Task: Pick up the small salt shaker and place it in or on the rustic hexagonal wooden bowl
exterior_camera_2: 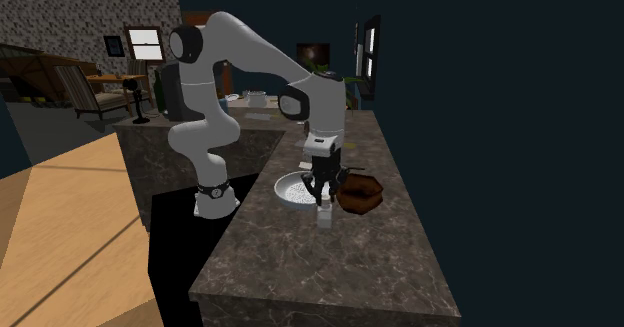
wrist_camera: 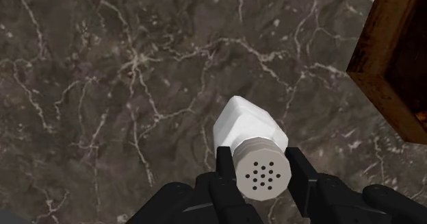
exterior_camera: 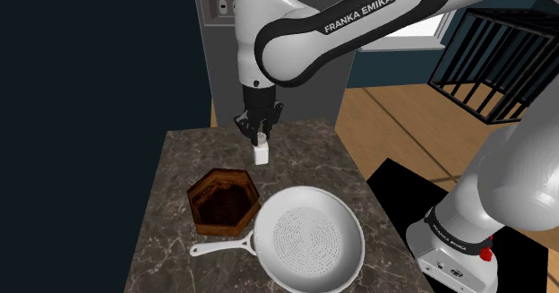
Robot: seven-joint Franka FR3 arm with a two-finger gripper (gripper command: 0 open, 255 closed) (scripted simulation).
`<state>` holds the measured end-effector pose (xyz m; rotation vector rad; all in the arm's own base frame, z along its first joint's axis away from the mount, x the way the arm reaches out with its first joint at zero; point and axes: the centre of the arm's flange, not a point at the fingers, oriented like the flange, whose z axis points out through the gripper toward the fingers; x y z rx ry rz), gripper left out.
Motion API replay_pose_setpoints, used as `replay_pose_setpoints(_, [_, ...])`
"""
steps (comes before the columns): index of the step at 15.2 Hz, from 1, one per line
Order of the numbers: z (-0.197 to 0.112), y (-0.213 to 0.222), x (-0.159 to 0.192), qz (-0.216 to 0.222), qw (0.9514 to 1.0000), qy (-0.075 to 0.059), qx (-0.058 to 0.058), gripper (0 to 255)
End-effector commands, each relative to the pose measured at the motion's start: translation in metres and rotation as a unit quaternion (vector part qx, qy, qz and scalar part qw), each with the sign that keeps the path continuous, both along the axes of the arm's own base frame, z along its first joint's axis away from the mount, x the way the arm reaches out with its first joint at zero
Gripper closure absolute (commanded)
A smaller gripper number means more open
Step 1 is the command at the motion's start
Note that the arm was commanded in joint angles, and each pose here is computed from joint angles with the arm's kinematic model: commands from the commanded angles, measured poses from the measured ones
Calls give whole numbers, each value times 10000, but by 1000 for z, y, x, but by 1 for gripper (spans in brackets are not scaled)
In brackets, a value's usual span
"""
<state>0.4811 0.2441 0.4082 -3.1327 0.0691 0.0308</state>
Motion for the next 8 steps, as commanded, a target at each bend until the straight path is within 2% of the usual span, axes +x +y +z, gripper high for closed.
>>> replay_pose_setpoints(1, [10,1,0,0,10000,2,-1,255])
replay_pose_setpoints(8, [47,1,0,0,10000,2,-1,255])
